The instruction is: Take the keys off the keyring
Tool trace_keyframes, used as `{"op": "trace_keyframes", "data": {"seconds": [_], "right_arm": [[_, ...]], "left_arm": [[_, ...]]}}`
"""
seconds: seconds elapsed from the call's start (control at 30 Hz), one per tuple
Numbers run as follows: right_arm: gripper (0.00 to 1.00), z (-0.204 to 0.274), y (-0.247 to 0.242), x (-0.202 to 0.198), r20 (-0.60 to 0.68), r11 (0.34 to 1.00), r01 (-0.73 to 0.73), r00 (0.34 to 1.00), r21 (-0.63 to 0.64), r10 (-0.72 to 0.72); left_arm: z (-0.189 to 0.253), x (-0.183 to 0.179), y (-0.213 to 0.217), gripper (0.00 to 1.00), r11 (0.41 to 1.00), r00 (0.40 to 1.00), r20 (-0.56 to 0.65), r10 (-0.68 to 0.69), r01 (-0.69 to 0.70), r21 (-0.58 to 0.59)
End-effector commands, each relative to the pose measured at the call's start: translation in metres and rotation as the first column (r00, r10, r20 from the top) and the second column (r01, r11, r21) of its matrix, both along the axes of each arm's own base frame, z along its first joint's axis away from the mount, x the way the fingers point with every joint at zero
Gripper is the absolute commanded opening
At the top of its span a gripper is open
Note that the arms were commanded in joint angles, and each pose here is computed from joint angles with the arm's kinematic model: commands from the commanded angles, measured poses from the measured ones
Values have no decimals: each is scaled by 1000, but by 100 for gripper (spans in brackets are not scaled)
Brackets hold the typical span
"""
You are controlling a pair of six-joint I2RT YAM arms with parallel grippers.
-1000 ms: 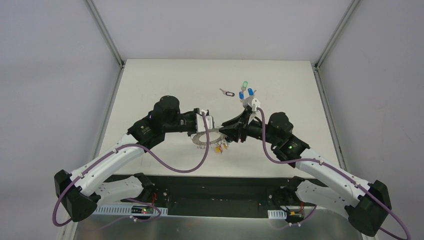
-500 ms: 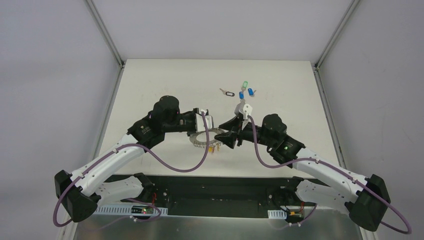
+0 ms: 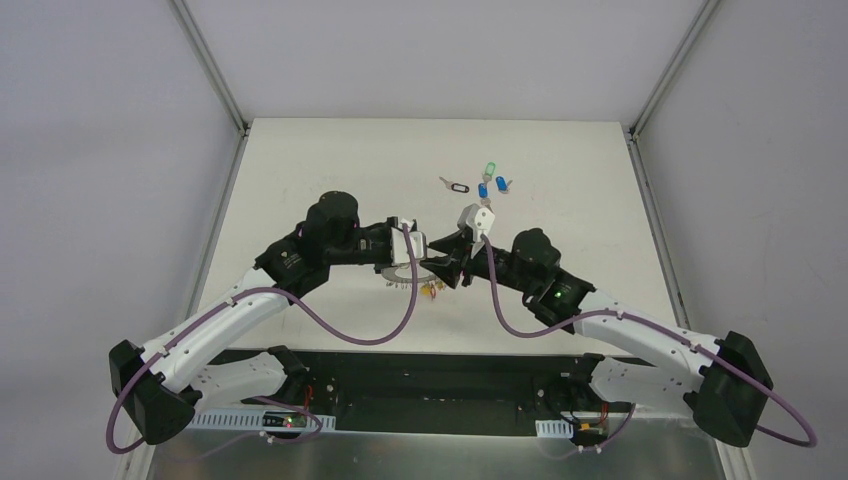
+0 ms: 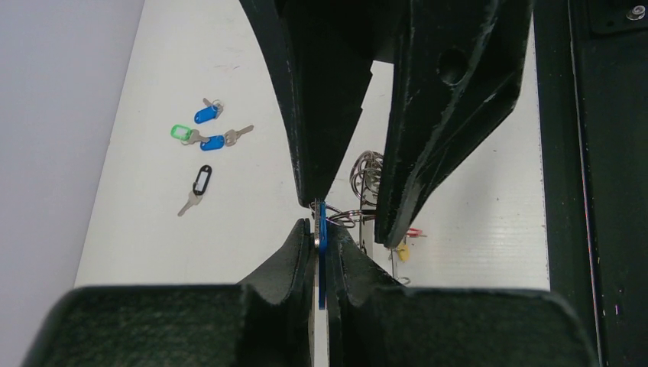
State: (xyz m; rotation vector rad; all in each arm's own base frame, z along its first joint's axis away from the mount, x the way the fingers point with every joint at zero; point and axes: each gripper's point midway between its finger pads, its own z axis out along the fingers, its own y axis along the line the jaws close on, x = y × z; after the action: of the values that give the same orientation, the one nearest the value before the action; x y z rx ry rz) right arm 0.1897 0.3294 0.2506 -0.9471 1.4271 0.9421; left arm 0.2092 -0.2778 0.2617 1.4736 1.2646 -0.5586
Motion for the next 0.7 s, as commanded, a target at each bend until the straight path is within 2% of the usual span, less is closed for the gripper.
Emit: {"op": "trace_keyframes", "data": {"seconds": [0.0, 0.07, 0.13, 0.17, 0.67], "right_arm": [[40, 41, 6, 9, 93, 995, 21, 995, 95, -30], [26, 40, 5, 9, 92, 995, 22, 995, 94, -31], [5, 39, 4, 7, 92, 996, 14, 995, 86, -22], [0, 37, 4, 5, 90, 997, 10, 996, 78, -17], [0, 55, -19, -15, 112, 990, -12, 994, 138, -4]], "left_arm": [[32, -3, -6, 0, 995, 997, 65, -31, 37, -92], [31, -3, -6, 0, 995, 997, 67, -32, 38, -91], [31, -3, -5, 0, 995, 997, 67, -27, 34, -91], [31, -2, -5, 0, 996, 997, 67, -24, 30, -90], [24, 15, 3, 0, 996, 995, 75, 73, -68, -59]]}}
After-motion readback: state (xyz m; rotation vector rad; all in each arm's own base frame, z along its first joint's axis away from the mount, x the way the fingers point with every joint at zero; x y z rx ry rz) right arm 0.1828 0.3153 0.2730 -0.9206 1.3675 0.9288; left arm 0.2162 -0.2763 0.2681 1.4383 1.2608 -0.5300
